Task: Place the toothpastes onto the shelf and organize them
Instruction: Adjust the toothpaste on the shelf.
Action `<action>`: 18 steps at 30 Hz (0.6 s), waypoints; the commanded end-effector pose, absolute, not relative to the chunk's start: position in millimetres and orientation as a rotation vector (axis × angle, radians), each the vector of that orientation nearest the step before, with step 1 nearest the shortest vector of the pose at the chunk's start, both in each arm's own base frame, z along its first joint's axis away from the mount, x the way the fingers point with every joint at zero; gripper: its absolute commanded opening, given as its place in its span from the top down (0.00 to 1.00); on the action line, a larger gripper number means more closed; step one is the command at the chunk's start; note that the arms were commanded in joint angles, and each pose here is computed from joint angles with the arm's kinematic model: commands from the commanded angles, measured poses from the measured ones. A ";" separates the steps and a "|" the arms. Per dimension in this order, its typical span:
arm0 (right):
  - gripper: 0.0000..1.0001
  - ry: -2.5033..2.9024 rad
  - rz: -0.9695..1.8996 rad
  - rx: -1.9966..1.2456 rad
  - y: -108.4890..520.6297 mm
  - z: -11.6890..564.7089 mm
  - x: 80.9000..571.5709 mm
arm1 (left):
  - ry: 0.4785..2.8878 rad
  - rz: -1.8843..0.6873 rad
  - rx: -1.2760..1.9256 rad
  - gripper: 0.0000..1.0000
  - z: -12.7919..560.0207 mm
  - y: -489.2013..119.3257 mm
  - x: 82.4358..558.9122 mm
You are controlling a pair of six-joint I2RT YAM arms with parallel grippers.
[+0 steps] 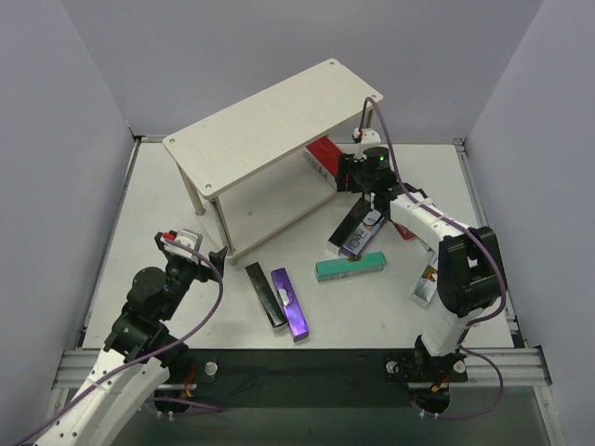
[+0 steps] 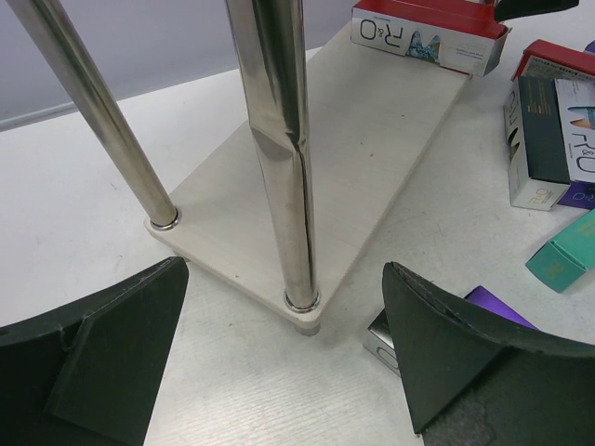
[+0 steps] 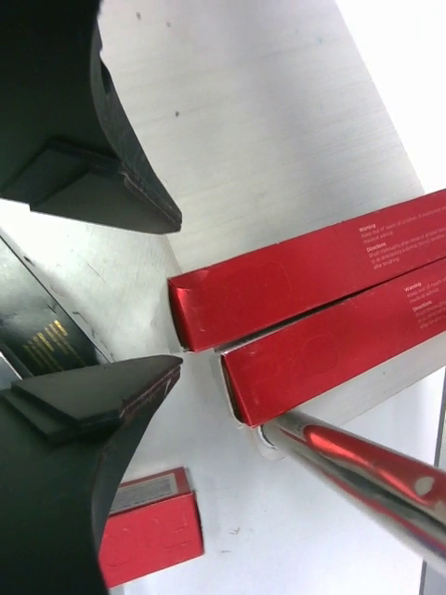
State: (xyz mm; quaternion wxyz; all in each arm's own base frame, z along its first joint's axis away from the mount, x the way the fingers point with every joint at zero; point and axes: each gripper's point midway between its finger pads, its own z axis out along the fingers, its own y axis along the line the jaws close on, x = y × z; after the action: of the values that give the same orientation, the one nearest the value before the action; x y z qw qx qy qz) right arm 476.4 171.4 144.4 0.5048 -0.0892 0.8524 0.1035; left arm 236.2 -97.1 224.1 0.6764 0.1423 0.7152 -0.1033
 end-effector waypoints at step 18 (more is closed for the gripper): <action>0.65 2.073 0.360 -0.069 187.1 121.2 476.8 | 1.548 -0.251 0.304 0.03 242.3 -98.6 238.8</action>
State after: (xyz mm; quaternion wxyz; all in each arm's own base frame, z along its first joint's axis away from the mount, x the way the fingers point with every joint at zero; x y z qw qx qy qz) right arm 455.8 175.7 105.4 0.4671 -0.0346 0.8729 0.1367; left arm 236.7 -96.8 224.5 0.6771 0.1416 0.7147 -0.1034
